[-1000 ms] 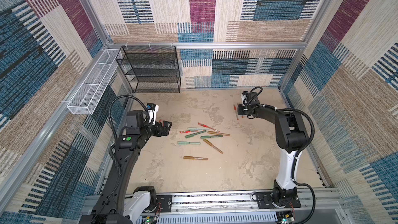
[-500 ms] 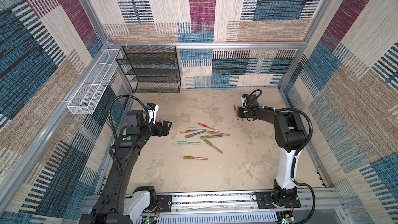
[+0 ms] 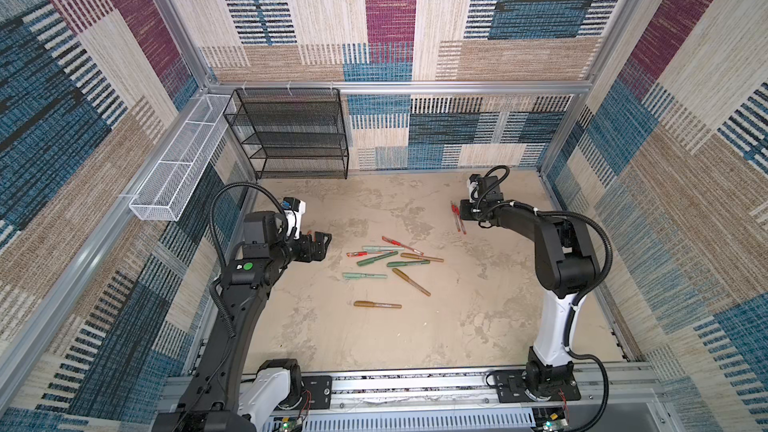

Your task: Open the pen caps

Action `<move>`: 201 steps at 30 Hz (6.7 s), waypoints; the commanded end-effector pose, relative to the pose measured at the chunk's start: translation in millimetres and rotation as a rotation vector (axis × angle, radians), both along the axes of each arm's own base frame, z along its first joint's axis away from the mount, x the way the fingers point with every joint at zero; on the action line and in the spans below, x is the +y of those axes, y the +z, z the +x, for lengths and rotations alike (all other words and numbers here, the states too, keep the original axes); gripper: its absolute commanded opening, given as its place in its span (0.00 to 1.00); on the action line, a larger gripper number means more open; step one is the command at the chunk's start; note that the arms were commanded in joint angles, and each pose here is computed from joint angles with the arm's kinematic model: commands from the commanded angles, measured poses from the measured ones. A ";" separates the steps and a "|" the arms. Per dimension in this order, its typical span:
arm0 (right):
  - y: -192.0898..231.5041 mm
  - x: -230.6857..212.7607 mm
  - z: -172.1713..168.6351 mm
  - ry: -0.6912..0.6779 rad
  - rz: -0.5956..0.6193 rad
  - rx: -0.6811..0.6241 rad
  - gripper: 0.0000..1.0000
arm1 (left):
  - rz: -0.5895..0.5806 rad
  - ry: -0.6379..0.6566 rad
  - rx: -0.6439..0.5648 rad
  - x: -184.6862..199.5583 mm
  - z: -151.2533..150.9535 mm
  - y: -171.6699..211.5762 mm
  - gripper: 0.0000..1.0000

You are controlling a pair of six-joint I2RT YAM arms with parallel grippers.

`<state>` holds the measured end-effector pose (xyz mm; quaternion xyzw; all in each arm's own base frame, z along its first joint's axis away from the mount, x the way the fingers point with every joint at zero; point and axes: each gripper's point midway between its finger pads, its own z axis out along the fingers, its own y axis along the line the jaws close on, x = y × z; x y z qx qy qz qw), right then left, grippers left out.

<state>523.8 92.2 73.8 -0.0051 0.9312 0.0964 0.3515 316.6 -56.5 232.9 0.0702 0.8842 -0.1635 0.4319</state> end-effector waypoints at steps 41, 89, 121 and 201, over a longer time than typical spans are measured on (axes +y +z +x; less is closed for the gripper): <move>-38.5 181.2 -118.5 0.527 -0.087 0.132 0.44 | -0.040 0.012 0.016 1.1 3.7 0.1 0.96; 57.3 199.4 -124.9 0.412 0.185 -0.141 0.02 | -0.144 -0.054 0.018 -18.3 5.7 8.9 0.96; 142.9 356.9 -234.5 0.469 0.169 -0.387 0.01 | -0.477 -0.094 0.159 -62.4 33.4 27.1 0.64; 130.1 362.8 -259.6 0.721 0.352 -0.290 0.00 | -0.410 -0.325 0.034 -76.6 10.7 45.1 0.00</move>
